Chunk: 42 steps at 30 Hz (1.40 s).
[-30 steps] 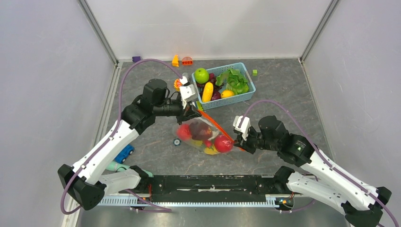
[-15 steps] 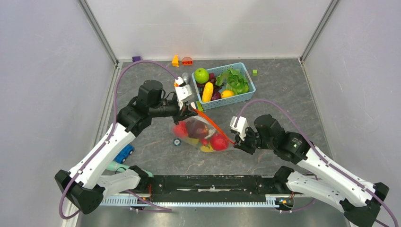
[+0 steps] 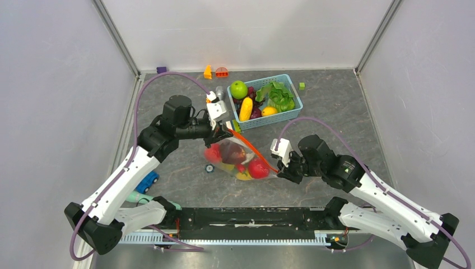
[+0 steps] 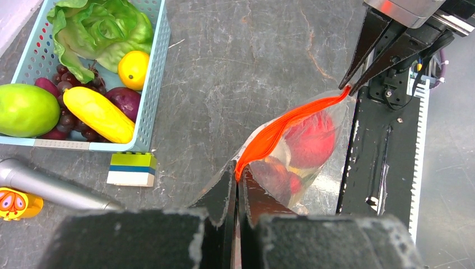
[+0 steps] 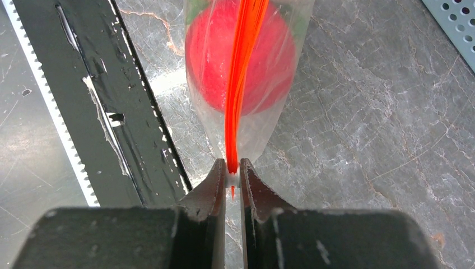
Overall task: Open the zip-top bag and remove the fake food
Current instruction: Unzip the zipper food storage bag at the center of the board.
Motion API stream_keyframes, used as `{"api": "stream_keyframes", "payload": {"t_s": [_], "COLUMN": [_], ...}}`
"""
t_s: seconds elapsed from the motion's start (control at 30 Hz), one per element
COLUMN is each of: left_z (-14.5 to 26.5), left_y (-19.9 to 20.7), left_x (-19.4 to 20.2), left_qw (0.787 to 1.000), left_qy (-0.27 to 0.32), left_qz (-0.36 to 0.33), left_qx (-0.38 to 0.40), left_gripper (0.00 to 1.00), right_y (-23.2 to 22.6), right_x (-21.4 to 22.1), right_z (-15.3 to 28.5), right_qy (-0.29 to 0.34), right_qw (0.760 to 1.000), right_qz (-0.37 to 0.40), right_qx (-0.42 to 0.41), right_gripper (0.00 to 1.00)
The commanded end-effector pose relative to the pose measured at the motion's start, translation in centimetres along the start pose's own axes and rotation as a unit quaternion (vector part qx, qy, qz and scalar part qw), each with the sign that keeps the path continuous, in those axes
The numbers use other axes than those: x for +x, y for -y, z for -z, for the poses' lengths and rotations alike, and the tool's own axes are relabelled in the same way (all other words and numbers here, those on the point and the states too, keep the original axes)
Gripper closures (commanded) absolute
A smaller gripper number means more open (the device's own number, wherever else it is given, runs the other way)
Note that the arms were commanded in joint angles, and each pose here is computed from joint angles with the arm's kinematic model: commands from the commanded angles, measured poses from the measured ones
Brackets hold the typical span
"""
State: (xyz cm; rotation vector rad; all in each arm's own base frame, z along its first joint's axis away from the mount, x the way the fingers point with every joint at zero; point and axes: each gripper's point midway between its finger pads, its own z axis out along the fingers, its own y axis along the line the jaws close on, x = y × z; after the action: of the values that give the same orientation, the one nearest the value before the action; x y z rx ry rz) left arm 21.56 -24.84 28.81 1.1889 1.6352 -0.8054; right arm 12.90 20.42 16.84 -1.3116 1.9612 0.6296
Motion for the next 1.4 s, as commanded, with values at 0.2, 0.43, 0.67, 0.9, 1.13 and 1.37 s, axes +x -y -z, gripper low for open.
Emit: {"api": "stream_keyframes", "payload": {"t_s": [0.2, 0.43, 0.67, 0.9, 1.13, 1.37], "left_z": [1.2, 0.4, -0.7, -0.7, -0.9, -1.0], "left_y": [-1.2, -0.7, 0.5, 1.0, 1.3, 2.1], "left_x": [-2.4, -2.6, -2.7, -2.7, -2.5, -2.6], "left_qw": [0.997, 0.998, 0.997, 0.996, 0.995, 0.993], "left_qy": [0.041, 0.048, 0.059, 0.065, 0.065, 0.068], "left_qz": [-0.050, -0.037, -0.021, -0.021, -0.019, -0.018], "left_qx": [-0.034, -0.006, 0.045, 0.056, 0.067, 0.094], "left_gripper": [0.98, 0.98, 0.98, 0.98, 0.98, 0.98], "right_y": [-0.3, 0.3, 1.5, 4.1, 5.8, 6.1], "right_x": [0.2, -2.1, -7.7, -11.7, -12.8, -14.7], "right_z": [0.9, 1.1, 1.8, 2.8, 3.3, 3.7], "right_qy": [-0.014, 0.028, 0.103, 0.169, 0.181, 0.189], "right_qw": [1.000, 1.000, 0.994, 0.980, 0.973, 0.971], "right_qz": [-0.009, 0.002, 0.011, 0.002, 0.012, 0.050], "right_qx": [-0.003, 0.011, 0.034, 0.101, 0.144, 0.141], "right_gripper": [0.96, 0.69, 0.40, 0.28, 0.42, 0.47]}}
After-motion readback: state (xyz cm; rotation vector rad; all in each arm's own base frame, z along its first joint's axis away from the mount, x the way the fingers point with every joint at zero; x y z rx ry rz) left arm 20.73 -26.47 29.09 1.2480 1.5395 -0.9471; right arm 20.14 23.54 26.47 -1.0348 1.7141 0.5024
